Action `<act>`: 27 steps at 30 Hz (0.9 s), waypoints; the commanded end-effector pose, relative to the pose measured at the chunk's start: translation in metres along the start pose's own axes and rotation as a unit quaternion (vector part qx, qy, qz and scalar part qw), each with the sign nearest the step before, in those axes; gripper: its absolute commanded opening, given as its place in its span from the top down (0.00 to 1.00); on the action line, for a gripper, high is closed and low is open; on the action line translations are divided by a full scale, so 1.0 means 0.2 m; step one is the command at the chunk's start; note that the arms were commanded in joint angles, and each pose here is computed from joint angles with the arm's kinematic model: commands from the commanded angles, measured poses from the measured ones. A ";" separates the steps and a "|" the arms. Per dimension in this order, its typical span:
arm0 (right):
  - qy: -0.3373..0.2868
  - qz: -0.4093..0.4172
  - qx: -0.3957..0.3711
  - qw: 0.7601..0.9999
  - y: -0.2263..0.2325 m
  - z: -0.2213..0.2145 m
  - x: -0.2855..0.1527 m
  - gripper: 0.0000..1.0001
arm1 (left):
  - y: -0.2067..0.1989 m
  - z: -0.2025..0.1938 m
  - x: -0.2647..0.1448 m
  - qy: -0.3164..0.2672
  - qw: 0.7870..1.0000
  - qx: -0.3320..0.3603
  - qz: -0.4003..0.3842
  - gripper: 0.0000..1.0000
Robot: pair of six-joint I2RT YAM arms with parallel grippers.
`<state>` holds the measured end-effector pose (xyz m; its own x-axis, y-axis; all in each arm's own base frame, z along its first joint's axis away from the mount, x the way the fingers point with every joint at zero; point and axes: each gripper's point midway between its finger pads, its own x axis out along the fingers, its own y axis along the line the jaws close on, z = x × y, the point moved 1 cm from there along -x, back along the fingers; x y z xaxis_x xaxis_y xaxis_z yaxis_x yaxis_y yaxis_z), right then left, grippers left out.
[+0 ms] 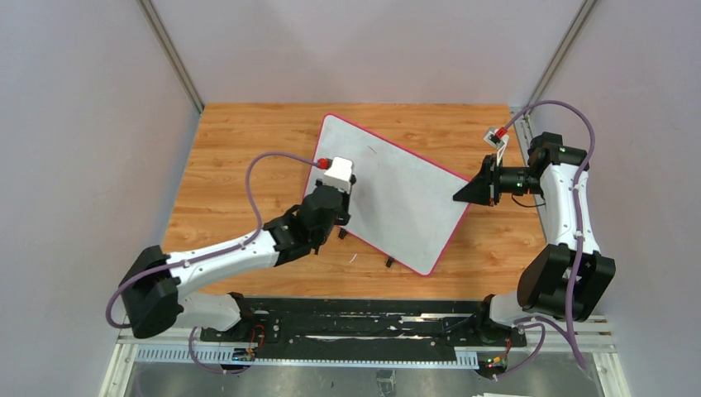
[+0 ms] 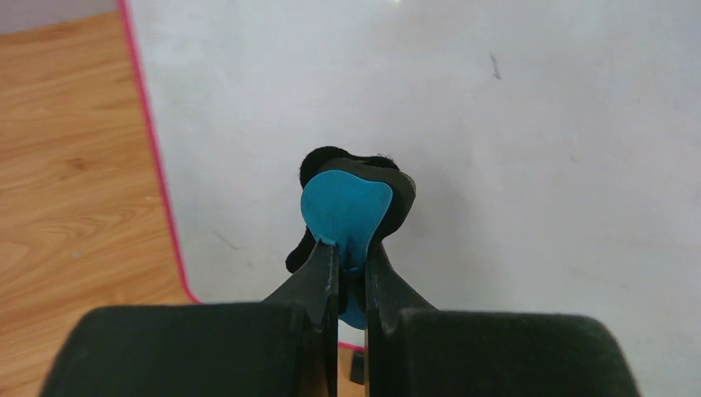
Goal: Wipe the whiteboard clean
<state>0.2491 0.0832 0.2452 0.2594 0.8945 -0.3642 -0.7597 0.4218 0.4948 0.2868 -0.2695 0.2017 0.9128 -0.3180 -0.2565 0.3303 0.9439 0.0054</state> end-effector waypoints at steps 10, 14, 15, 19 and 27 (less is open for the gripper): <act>-0.002 0.025 -0.004 1.000 0.09 0.02 0.02 0.99 | 0.70 0.23 -0.18 -0.010 0.981 -0.049 0.187 1.00; -0.002 0.025 -0.007 1.000 0.09 0.01 0.02 0.99 | 0.84 0.19 -0.17 0.055 0.971 -0.077 0.222 1.00; -0.002 0.024 -0.007 1.000 0.09 0.02 0.02 0.99 | 0.84 0.17 -0.16 0.073 0.970 -0.080 0.216 1.00; -0.002 0.023 -0.011 1.000 0.10 0.02 0.01 0.99 | 0.82 0.07 -0.15 0.136 0.967 -0.086 0.197 1.00; -0.005 0.020 -0.021 1.000 0.11 0.03 0.01 0.99 | 0.75 -0.16 -0.20 0.203 0.961 -0.136 0.131 1.00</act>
<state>0.2478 0.0835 0.2466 0.2605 0.8938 -0.3651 -0.7636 0.4221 0.4886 0.3164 -0.1052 0.2037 0.8308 0.0435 -0.5548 -0.0758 0.9965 -0.0355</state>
